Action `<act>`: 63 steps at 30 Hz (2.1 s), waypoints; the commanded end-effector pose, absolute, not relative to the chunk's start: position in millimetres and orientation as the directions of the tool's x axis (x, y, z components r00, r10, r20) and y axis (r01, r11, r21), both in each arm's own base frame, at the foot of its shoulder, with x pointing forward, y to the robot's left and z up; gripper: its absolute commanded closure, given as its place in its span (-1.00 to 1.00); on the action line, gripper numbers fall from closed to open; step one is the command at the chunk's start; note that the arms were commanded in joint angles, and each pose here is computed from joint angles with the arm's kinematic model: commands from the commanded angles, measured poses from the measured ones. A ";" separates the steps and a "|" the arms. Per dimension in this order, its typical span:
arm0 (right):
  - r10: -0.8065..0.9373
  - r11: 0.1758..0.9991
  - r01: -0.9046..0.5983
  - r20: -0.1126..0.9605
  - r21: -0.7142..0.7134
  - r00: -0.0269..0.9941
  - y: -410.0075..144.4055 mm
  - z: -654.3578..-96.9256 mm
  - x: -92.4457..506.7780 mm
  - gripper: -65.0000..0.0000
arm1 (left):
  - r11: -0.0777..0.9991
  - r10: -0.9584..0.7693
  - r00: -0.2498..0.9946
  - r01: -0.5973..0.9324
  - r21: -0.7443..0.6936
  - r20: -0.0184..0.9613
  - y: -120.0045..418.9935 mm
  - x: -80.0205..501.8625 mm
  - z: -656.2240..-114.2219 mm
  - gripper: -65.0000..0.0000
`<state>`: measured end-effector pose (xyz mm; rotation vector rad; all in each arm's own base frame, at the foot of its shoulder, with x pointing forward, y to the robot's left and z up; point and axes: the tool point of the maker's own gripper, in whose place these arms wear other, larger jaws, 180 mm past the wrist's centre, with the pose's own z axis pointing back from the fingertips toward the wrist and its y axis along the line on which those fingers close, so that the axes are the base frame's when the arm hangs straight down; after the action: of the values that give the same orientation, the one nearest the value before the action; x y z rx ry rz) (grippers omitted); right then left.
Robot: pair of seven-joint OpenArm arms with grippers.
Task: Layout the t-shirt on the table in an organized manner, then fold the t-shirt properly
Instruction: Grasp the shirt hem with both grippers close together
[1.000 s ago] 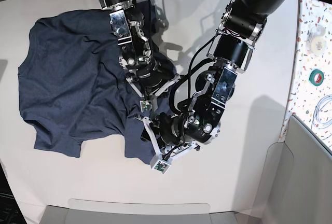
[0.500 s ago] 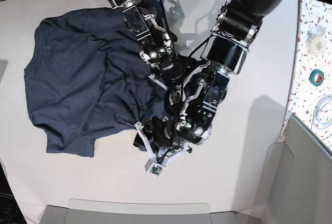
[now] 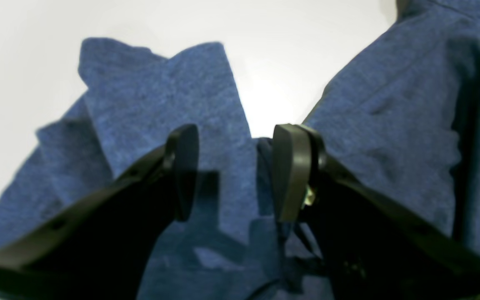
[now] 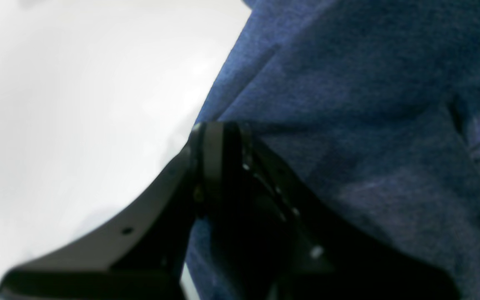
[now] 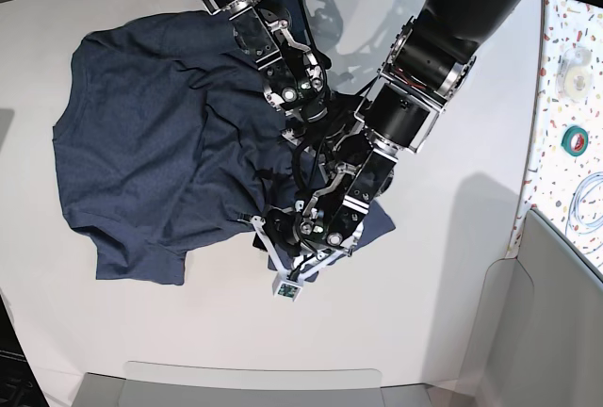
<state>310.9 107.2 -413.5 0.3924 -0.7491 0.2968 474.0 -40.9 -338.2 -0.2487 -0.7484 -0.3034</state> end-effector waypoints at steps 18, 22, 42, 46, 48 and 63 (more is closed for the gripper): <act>0.180 0.887 -0.388 0.588 0.249 0.789 103.7 -440.4 282.3 0.86 | 0.943 0.275 0.679 -0.053 -0.328 0.681 102.6 513.7 -310.3 0.12; 0.181 0.888 -0.388 0.587 0.247 0.789 103.4 -440.9 282.1 0.86 | 0.944 0.268 0.698 -0.052 -0.326 0.664 99.1 503.0 -325.0 0.12; 0.179 0.889 -0.385 0.587 0.248 0.790 102.6 -441.0 282.6 0.86 | 0.947 0.178 0.714 0.062 -0.315 0.677 54.7 492.3 -313.0 0.12; 0.179 0.889 -0.385 0.587 0.248 0.790 102.6 -441.0 282.6 0.86 | 0.943 0.181 0.716 0.068 -0.326 0.674 47.5 491.6 -313.1 0.12; 0.180 0.889 -0.386 0.587 0.246 0.789 102.5 -441.1 282.7 0.86 | 0.942 0.184 0.712 0.071 -0.329 0.678 45.2 492.4 -311.8 0.12; 0.178 0.889 -0.385 0.587 0.249 0.790 102.8 -440.8 281.0 0.86 | 0.944 0.198 0.718 0.043 -0.327 0.667 49.2 493.6 -328.9 0.12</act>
<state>309.3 108.3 -414.1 0.3985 -0.7450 0.2977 477.0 50.4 -354.3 -0.3218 -0.7002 0.0930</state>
